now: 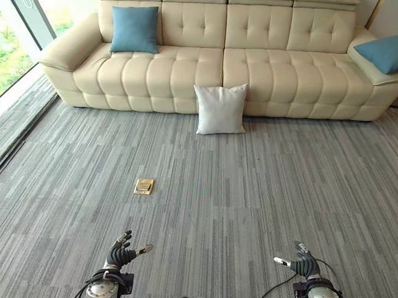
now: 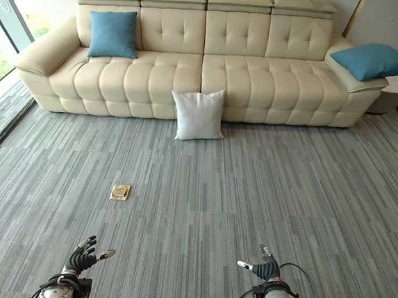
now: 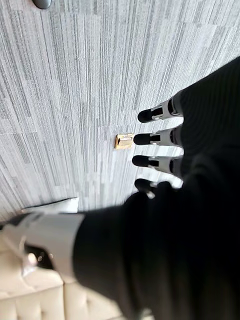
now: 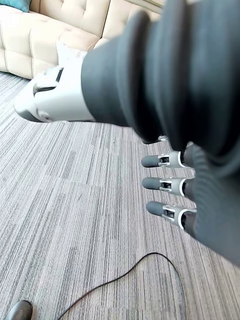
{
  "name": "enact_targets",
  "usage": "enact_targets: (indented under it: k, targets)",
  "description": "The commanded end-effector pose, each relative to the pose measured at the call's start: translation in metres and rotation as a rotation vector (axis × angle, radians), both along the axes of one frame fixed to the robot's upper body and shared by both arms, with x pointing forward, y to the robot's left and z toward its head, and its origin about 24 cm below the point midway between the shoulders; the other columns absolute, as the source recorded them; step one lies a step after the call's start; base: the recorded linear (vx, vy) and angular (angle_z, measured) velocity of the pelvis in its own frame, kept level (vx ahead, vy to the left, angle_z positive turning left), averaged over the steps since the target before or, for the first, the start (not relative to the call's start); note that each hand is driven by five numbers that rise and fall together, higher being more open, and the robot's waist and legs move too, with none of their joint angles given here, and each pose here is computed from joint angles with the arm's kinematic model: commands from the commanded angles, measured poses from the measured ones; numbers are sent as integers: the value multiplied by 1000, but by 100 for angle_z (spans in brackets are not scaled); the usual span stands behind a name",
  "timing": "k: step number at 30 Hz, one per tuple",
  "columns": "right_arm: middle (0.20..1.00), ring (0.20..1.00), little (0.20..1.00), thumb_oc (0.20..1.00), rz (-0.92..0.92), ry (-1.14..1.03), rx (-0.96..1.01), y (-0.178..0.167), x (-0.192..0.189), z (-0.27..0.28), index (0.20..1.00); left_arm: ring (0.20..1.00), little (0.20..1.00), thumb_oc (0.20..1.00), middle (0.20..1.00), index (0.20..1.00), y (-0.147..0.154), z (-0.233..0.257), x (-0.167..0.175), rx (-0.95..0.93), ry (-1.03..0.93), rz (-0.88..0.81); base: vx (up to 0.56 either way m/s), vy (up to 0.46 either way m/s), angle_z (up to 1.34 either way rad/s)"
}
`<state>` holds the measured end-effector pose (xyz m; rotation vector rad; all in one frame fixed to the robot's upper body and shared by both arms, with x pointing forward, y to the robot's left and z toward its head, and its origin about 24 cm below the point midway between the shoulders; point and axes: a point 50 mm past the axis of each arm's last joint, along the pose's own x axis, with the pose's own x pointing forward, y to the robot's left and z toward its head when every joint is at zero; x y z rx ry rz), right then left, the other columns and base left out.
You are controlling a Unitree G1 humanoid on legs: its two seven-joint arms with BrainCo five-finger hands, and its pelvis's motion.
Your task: Pick up all the scattered cushions and arrange them neatly on the sofa.
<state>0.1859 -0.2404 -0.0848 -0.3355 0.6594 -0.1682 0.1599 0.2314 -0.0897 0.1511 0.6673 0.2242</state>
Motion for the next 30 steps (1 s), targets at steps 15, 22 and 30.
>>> enact_targets:
  k: [15, 22, 30]
  targets:
    - [1000, 1000, 1000, 1000, -22, -132, -18, 0, 23, 22, 1000, 1000, 1000, 1000, 1000, 1000, 1, -4, 4, -51, 10, 26, -1, 1, -1]
    - [1000, 1000, 1000, 1000, 5, -162, -44, 0, 28, 28, 1000, 1000, 1000, 1000, 1000, 1000, 4, -1, 5, -35, -10, 31, 1, 1, 0]
    - [1000, 1000, 1000, 1000, 28, -153, -58, 1, 28, 28, 1000, 1000, 1000, 1000, 1000, 1000, 4, -2, 1, -33, 4, 14, 7, 2, 3]
